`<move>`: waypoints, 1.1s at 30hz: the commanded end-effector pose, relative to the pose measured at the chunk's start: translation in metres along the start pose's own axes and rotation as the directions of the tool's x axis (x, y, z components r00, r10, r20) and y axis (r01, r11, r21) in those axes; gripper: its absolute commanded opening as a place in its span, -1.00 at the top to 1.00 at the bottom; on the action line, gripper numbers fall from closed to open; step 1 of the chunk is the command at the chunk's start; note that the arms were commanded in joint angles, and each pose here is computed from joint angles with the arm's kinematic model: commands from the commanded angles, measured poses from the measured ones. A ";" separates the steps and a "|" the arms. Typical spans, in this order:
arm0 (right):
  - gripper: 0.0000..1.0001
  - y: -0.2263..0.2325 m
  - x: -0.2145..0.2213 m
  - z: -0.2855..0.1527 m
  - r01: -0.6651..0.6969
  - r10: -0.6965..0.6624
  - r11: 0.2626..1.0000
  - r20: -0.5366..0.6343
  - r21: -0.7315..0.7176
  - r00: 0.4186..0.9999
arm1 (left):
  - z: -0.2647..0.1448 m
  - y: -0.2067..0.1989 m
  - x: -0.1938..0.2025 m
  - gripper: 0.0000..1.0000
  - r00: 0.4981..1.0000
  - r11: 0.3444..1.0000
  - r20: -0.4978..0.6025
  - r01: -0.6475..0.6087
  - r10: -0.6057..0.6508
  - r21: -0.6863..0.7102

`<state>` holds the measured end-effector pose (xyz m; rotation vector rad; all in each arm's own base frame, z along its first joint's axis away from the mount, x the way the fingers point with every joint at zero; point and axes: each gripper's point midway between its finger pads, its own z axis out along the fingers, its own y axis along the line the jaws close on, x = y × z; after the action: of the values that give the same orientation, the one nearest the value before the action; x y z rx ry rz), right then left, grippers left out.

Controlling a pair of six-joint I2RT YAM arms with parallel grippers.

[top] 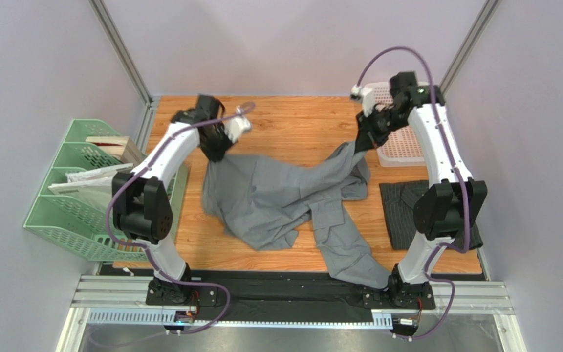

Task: Fold and stack the long sleeve shirts
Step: Flatten the shirt out

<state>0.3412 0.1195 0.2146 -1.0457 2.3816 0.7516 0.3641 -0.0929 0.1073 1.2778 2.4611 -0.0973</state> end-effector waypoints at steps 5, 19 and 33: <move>1.00 -0.027 -0.139 -0.158 -0.145 -0.046 0.945 0.555 0.294 0.831 | -0.238 0.081 -0.136 1.00 0.782 0.915 0.618 0.192 0.076 -0.355; 1.00 0.099 -0.169 -0.363 -0.186 -0.664 0.624 0.641 0.759 0.385 | -0.447 0.050 -0.122 1.00 0.528 0.677 0.757 0.396 0.385 -0.620; 1.00 0.233 -0.086 -0.411 -0.173 -0.832 0.438 0.471 0.882 0.293 | -0.505 -0.040 -0.020 1.00 0.499 0.573 0.721 0.443 0.481 -0.689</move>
<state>0.1453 0.0649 0.6372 -0.5321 0.9994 -0.0092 0.1977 -0.0480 0.5827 0.6084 1.1513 0.1942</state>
